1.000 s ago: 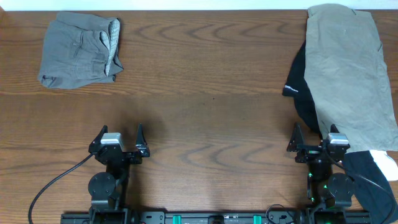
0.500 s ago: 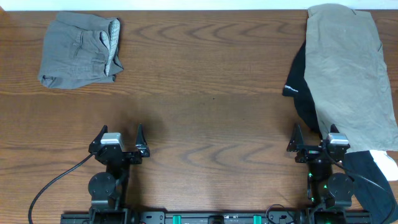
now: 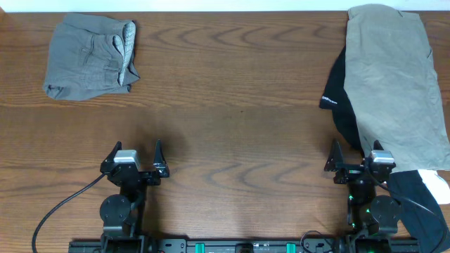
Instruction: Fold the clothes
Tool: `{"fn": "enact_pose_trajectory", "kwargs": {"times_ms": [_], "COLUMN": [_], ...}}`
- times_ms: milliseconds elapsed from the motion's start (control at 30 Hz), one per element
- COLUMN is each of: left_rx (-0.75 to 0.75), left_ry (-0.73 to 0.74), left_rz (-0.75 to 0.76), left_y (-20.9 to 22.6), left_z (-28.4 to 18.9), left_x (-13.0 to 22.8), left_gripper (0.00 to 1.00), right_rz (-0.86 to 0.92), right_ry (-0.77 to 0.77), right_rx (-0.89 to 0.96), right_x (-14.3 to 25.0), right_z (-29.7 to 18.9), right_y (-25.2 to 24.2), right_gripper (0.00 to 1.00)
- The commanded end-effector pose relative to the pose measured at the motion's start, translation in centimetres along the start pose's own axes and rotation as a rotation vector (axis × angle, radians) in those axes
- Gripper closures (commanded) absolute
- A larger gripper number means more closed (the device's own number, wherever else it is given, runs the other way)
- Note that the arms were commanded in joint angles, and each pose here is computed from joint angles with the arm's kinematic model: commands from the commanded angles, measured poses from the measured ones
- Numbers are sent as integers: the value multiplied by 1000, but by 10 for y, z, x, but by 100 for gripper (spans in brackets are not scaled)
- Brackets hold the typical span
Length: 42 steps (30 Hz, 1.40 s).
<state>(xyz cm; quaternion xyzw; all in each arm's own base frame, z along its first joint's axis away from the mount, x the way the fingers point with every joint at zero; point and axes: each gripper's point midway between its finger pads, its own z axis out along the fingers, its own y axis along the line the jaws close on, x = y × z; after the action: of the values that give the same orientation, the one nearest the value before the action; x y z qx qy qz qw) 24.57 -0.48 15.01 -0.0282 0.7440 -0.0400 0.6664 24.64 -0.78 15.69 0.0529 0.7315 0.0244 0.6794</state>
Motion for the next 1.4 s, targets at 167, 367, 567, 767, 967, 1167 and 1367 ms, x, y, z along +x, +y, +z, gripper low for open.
{"fn": "enact_pose_trajectory", "kwargs": {"times_ms": [167, 367, 567, 767, 967, 1167, 1367], "left_rx": [3, 3, 3, 3, 3, 3, -8], "left_ry": [56, 56, 57, 56, 56, 56, 54], "left_rz": [-8, -8, -8, -8, -8, -8, -7], "left_y": [1, 1, 1, 1, 0, 1, 2], "left_z": [0, 0, 0, 0, 0, 0, 0], "left_x": [16, 16, 16, 16, 16, 16, 15], "left_gripper": [2, 2, 2, 2, 2, 2, 2], "right_rz": [-14, -14, -14, -14, -14, -13, -13], "right_ry": [7, 7, 7, 7, 7, -18, -25], "right_rx": [-11, -11, -11, -11, -11, 63, 71], "right_x": [2, 2, 2, 2, 2, -4, -5], "right_z": [0, 0, 0, 0, 0, 0, 0], "right_y": [2, 2, 2, 2, 2, -10, -11], "right_gripper": [1, 1, 1, 1, 1, 1, 1]}}
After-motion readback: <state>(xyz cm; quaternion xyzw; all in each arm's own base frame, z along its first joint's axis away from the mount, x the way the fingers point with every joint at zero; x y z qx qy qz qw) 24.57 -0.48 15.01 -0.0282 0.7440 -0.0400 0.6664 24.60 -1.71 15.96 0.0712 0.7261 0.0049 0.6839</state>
